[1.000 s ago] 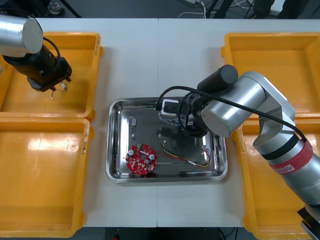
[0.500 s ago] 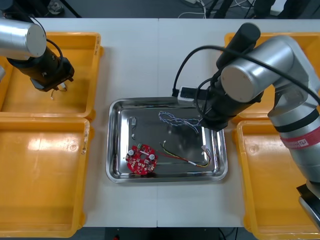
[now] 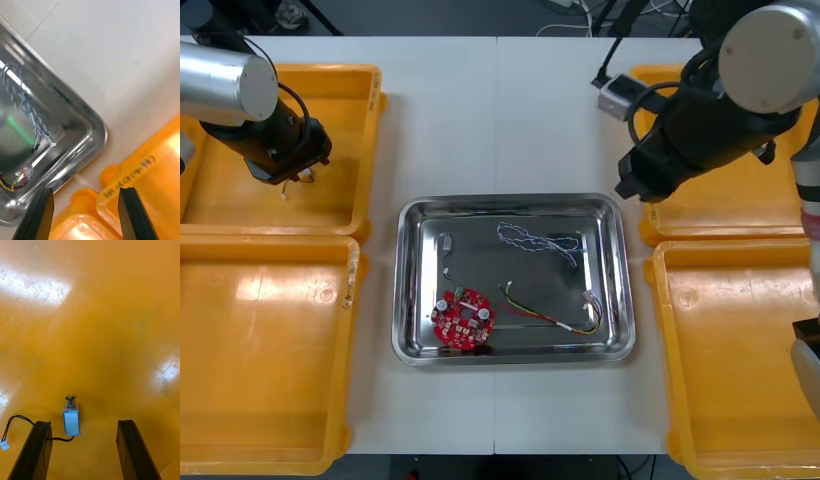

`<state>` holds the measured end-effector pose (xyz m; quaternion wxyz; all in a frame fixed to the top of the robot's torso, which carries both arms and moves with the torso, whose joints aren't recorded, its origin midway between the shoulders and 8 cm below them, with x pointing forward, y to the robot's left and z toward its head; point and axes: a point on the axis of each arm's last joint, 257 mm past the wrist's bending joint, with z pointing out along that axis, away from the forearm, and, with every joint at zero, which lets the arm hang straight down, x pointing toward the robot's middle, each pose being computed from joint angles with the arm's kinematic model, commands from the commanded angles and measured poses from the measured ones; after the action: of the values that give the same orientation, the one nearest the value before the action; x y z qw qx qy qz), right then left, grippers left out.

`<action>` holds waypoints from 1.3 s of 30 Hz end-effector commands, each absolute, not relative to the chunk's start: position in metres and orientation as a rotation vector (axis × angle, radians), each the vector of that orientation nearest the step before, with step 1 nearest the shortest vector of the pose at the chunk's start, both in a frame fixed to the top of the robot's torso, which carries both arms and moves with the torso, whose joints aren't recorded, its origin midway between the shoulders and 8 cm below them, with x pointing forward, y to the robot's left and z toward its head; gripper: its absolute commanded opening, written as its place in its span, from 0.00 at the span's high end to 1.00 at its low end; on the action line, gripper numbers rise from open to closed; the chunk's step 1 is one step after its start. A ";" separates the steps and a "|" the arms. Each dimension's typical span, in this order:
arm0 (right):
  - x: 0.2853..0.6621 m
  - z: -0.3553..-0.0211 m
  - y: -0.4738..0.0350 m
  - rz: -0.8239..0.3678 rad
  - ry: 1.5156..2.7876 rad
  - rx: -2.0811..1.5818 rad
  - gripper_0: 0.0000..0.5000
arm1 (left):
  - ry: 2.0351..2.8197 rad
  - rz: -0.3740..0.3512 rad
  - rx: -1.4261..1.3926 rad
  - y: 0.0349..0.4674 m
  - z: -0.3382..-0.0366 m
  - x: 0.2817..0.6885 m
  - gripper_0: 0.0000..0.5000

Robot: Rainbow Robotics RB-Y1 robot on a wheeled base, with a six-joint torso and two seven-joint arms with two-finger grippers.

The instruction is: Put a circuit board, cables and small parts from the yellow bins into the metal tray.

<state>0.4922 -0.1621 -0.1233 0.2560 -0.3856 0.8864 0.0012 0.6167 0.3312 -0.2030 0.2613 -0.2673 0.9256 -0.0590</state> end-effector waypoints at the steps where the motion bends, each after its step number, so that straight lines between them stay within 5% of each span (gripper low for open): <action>1: 0.504 -0.077 -0.196 -0.036 2.379 -0.873 0.00 | 2.539 -0.124 -0.586 0.330 -0.214 0.614 0.00; 14: 0.492 -0.073 -0.248 0.008 2.472 -0.497 0.00 | 2.539 -0.110 -0.568 0.335 -0.222 0.613 0.00; 16: 0.488 -0.074 -0.254 0.013 2.477 -0.458 0.00 | 2.538 -0.110 -0.565 0.335 -0.221 0.613 0.43; 17: 0.484 -0.076 -0.258 0.018 2.484 -0.433 0.00 | 2.538 -0.116 -0.564 0.334 -0.221 0.613 0.89; 18: 0.480 -0.078 -0.262 0.032 2.496 -0.406 0.00 | 2.542 -0.114 -0.565 0.334 -0.222 0.612 1.00; 25: 0.460 -0.086 -0.287 0.102 2.556 -0.279 0.00 | 2.541 -0.111 -0.556 0.334 -0.221 0.613 1.00; 39: 0.423 -0.104 -0.359 -0.083 2.623 -0.152 0.00 | 2.561 -0.114 -0.556 0.335 -0.206 0.609 1.00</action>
<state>0.4352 -0.3291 -0.1146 0.2464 -0.0853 0.9654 -0.0032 0.6100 0.3374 -0.2200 0.2560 -0.2460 0.9335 -0.0494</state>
